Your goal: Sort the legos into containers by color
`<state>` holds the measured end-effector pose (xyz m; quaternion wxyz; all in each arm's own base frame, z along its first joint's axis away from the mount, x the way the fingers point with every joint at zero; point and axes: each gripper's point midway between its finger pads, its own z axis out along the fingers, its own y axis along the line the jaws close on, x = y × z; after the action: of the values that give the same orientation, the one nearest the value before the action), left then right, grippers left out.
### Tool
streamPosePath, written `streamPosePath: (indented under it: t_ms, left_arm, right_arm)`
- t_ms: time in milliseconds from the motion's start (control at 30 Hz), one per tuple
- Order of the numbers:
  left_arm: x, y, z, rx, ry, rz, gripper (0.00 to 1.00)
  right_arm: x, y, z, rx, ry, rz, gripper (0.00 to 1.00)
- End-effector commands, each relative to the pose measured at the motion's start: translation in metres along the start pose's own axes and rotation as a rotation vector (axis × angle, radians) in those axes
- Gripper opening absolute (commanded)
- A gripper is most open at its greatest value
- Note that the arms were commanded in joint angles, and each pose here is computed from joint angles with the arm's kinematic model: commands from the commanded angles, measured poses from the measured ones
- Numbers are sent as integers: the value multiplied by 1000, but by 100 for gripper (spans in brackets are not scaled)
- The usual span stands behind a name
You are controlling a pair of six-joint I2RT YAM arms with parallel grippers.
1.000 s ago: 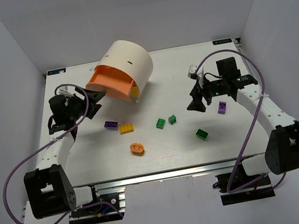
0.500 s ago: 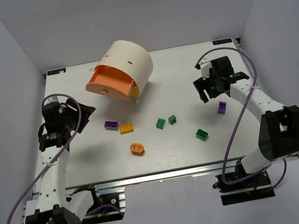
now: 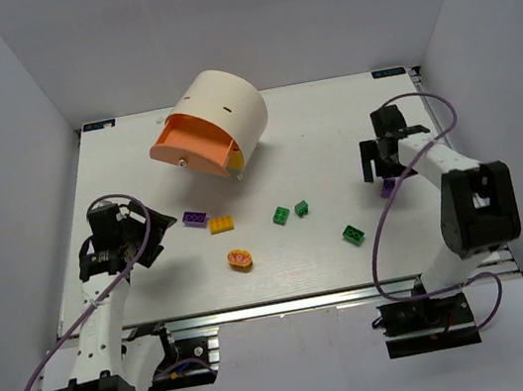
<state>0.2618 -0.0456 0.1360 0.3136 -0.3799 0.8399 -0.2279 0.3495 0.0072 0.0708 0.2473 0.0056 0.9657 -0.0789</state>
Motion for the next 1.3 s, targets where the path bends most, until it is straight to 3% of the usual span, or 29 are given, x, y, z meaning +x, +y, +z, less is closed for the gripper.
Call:
streamPosePath:
  t_ms: [0, 100, 267, 333, 467, 633, 700, 833, 867, 967, 1000, 1067, 1267]
  left_arm:
    - [0, -1, 1, 10, 0, -9, 90]
    - [-1, 0, 0, 10, -6, -7, 90]
    - [4, 5, 0, 14, -10, -20, 90]
    - [7, 7, 0, 11, -9, -29, 90]
    - [10, 9, 3, 23, -5, -42, 90]
    - [17, 7, 7, 28, 25, -35, 90]
    - [19, 8, 9, 26, 35, -38, 90]
    - [23, 10, 15, 24, 60, -47, 89]
    - [24, 11, 17, 25, 64, -47, 89]
    - [27, 15, 26, 1, 94, -59, 88]
    - [27, 16, 28, -7, 101, -63, 87]
    - [28, 18, 36, -34, 125, -73, 87]
    - [21, 17, 49, -76, 140, -93, 86]
  right_arm:
    - [3, -8, 22, 92, 107, 141, 86]
    - [16, -9, 37, 100, 205, 163, 78]
    - [14, -5, 42, 68, 185, 186, 61]
    - [19, -4, 44, 66, 196, 189, 59]
    - [28, -2, 48, 41, 229, 198, 40]
    - [27, 7, 40, -54, 242, 225, 30]
    - [20, 12, 35, -108, 218, 207, 20]
    - [-23, 24, 17, -230, 38, 47, 5]
    - [-48, 34, 1, -297, -80, -5, 3]
    - [-81, 71, -45, -563, -283, -294, 0]
    - [-92, 99, -81, -762, -374, -420, 0]
    - [-100, 123, -120, -931, -533, -636, 0]
    - [-151, 193, -193, -1013, -886, -902, 0]
